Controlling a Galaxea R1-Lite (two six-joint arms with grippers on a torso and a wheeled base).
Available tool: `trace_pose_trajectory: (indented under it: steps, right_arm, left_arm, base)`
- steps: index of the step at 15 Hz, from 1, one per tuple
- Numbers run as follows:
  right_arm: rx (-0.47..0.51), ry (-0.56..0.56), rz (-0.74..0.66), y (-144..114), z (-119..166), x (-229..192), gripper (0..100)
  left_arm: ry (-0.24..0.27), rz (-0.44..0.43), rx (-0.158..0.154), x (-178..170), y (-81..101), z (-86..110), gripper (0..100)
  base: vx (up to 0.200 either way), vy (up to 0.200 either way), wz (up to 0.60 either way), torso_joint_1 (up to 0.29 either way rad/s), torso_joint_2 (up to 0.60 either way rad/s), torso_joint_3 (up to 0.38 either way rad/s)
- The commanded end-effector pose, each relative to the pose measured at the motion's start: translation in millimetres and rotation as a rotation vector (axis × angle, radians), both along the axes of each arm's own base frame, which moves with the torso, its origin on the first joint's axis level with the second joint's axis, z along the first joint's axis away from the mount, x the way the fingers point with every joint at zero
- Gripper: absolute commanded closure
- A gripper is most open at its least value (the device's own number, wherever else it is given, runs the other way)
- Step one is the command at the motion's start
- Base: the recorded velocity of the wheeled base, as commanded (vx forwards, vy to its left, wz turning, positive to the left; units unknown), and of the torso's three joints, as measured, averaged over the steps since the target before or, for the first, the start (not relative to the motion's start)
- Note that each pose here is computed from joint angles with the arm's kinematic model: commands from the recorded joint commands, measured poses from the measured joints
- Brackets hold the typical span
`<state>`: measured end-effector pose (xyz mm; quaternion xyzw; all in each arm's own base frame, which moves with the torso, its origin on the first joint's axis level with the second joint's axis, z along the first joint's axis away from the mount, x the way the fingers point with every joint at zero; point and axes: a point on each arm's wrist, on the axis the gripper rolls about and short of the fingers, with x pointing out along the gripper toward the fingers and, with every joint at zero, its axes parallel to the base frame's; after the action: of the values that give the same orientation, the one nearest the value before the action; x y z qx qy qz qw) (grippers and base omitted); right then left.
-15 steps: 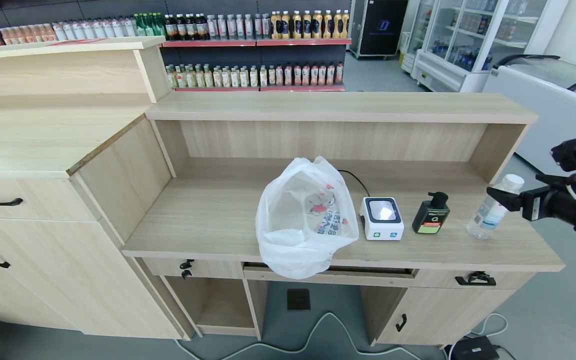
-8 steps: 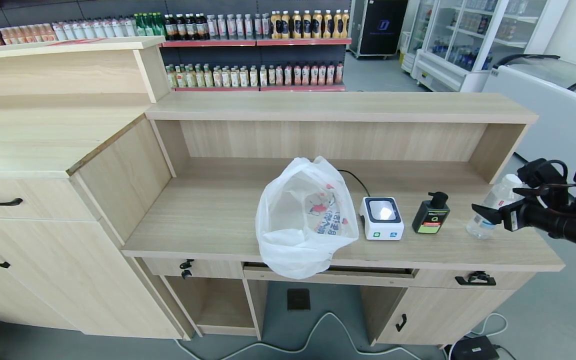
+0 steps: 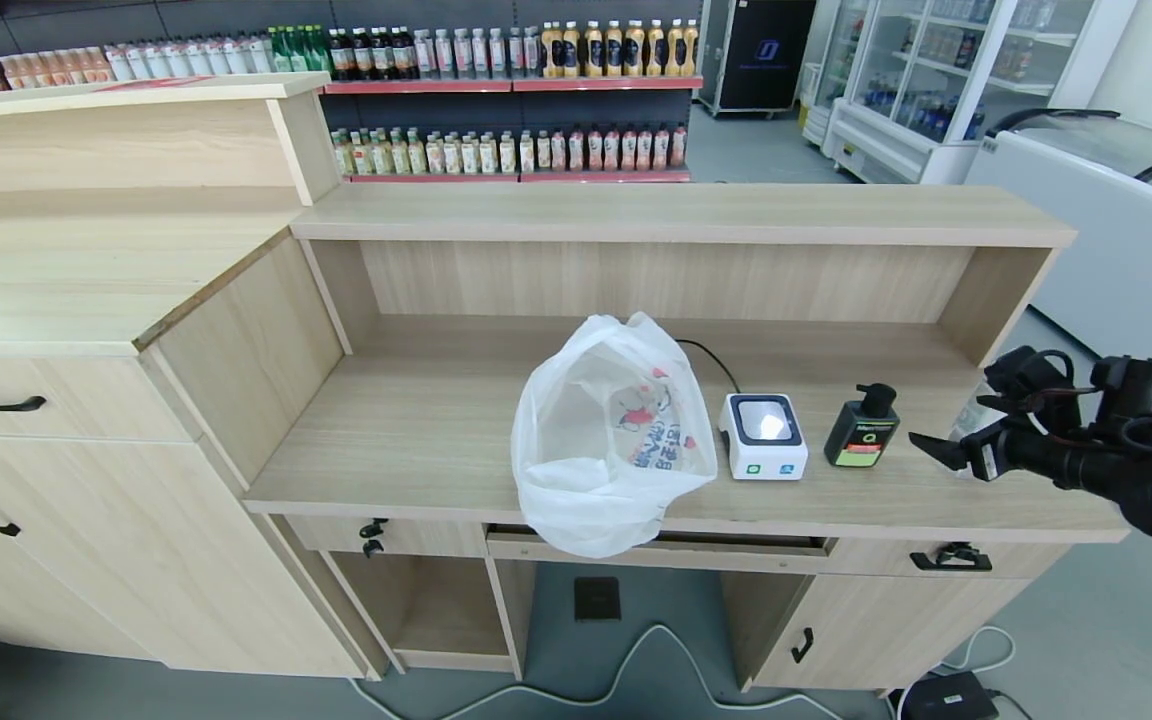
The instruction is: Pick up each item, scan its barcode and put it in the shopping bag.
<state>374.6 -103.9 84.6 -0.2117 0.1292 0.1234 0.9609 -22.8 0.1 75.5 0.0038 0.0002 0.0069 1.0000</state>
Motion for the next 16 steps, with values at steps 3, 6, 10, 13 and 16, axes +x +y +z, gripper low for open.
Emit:
trace_pose_trajectory:
  steps: [3,6,10,13,16]
  right_arm:
    - [0.012,-0.014,0.081,9,-14,28,0]
    - [0.017,-0.017,0.122,13,-25,42,0]
    - [-0.001,-0.012,0.156,16,-38,51,0]
    - [0.008,-0.011,0.203,24,-45,58,0]
    - [0.025,-0.016,0.266,32,-48,62,0]
  left_arm:
    - [0.0,0.002,0.0,0,0.0,0.0,100]
    - [0.0,0.002,0.0,0,0.0,0.0,100]
    - [0.0,0.002,0.0,0,0.0,0.0,100]
    - [0.0,0.002,0.0,0,0.0,0.0,100]
    - [0.0,0.002,0.0,0,0.0,0.0,100]
  base:
    - [0.0,0.0,0.0,0.0,0.0,0.0]
    - [0.0,0.0,0.0,0.0,0.0,0.0]
    - [0.0,0.0,0.0,0.0,0.0,0.0]
    - [0.0,0.0,0.0,0.0,0.0,0.0]
    - [0.0,0.0,0.0,0.0,0.0,0.0]
